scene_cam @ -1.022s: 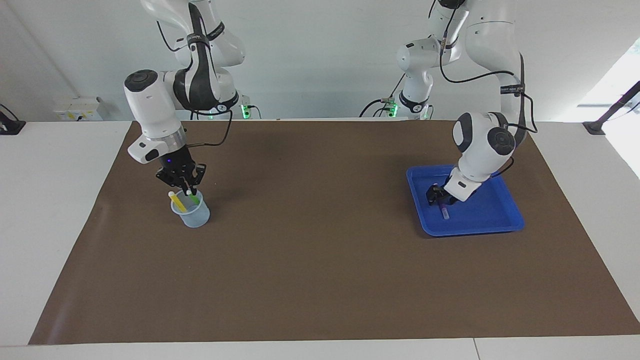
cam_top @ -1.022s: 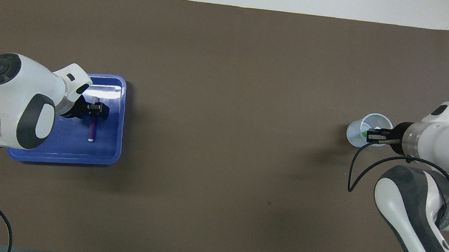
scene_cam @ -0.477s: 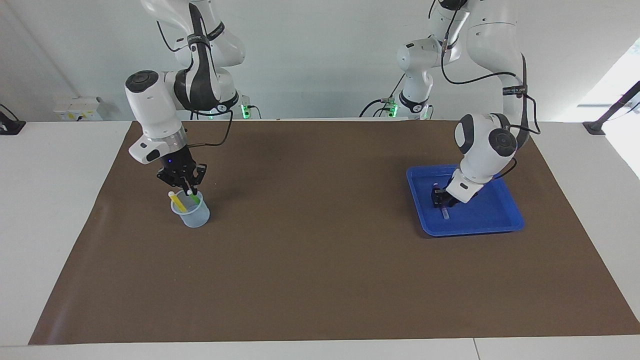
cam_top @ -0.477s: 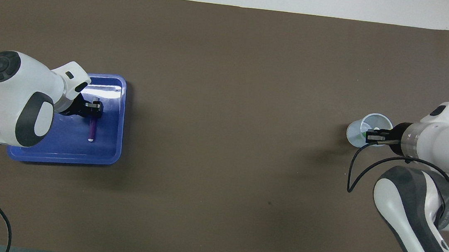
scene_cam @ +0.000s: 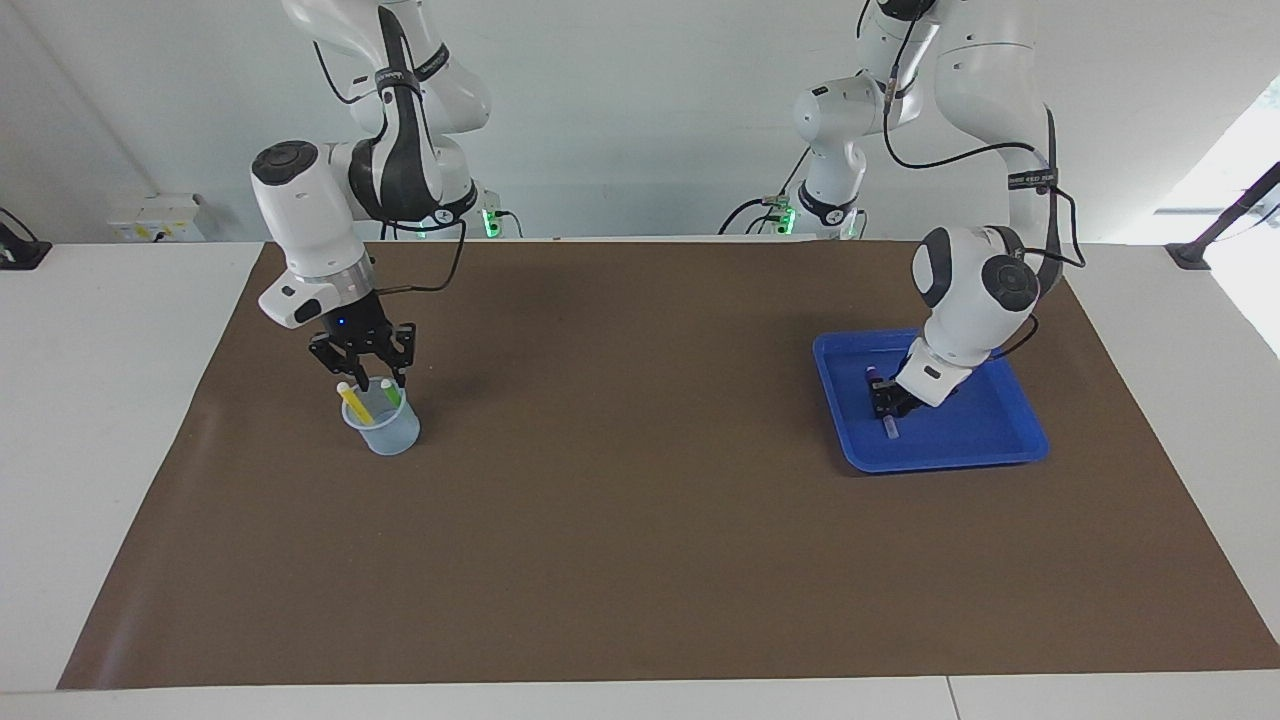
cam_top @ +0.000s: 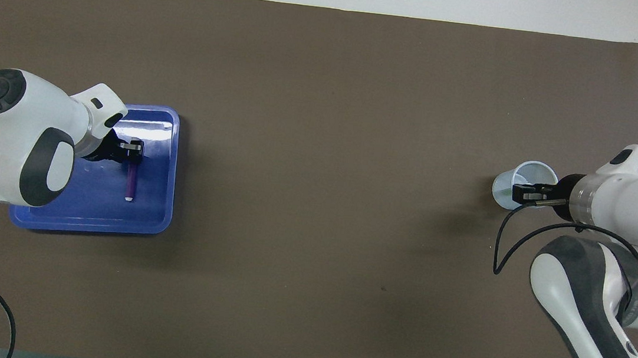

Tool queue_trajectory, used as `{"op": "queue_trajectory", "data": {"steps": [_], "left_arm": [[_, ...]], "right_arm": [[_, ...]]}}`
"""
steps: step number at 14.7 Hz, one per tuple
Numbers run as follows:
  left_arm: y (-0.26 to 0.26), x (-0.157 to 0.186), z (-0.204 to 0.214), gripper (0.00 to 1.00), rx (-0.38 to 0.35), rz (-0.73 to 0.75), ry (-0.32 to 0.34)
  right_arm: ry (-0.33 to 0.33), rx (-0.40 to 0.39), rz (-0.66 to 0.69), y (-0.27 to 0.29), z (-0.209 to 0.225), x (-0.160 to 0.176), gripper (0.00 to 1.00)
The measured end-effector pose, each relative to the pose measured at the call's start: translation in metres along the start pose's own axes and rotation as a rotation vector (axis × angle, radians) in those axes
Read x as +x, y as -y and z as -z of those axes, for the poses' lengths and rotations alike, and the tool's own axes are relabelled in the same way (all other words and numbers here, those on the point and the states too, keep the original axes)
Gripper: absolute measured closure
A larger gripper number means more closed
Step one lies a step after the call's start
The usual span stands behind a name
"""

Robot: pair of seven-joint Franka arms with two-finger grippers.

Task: Transfer and insert pens with both arms
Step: 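Grasp the purple pen with the left gripper and lift it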

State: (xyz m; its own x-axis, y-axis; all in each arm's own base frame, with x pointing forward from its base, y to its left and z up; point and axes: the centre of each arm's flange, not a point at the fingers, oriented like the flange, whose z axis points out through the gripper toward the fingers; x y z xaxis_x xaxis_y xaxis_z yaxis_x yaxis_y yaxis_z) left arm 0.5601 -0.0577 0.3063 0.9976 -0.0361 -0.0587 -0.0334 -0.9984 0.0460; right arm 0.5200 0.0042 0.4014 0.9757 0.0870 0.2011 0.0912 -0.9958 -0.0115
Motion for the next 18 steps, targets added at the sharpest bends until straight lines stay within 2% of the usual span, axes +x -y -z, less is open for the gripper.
{"op": "queue_trajectory", "data": {"steps": [1, 2, 4, 5, 6, 7, 14, 18], "left_arm": [[0.0, 0.0, 0.0, 0.59, 0.0, 0.0, 0.0], [0.0, 0.0, 0.0, 0.59, 0.0, 0.0, 0.0], [0.0, 0.0, 0.0, 0.63, 0.0, 0.0, 0.0], [0.0, 0.0, 0.0, 0.73, 0.0, 0.0, 0.0], [0.0, 0.0, 0.0, 0.84, 0.0, 0.0, 0.0], [0.0, 0.0, 0.0, 0.84, 0.0, 0.0, 0.0], [0.009, 0.002, 0.004, 0.84, 0.0, 0.017, 0.007], [0.025, 0.014, 0.034, 0.84, -0.001, 0.05, 0.049]], "right_arm": [[-0.002, 0.0, 0.002, 0.001, 0.0, 0.0, 0.23], [-0.003, 0.0, 0.004, 0.002, 0.0, 0.001, 0.23], [-0.009, 0.0, 0.007, 0.003, 0.003, 0.003, 0.15], [-0.017, -0.001, 0.007, 0.003, 0.006, 0.005, 0.15], [-0.025, -0.001, 0.008, 0.003, 0.01, 0.009, 0.08], [-0.03, -0.001, 0.008, 0.003, 0.015, 0.013, 0.01], [0.039, -0.016, -0.018, -0.007, 0.087, 0.049, 0.0], [0.103, -0.037, -0.067, -0.011, 0.123, 0.074, 0.0]]}}
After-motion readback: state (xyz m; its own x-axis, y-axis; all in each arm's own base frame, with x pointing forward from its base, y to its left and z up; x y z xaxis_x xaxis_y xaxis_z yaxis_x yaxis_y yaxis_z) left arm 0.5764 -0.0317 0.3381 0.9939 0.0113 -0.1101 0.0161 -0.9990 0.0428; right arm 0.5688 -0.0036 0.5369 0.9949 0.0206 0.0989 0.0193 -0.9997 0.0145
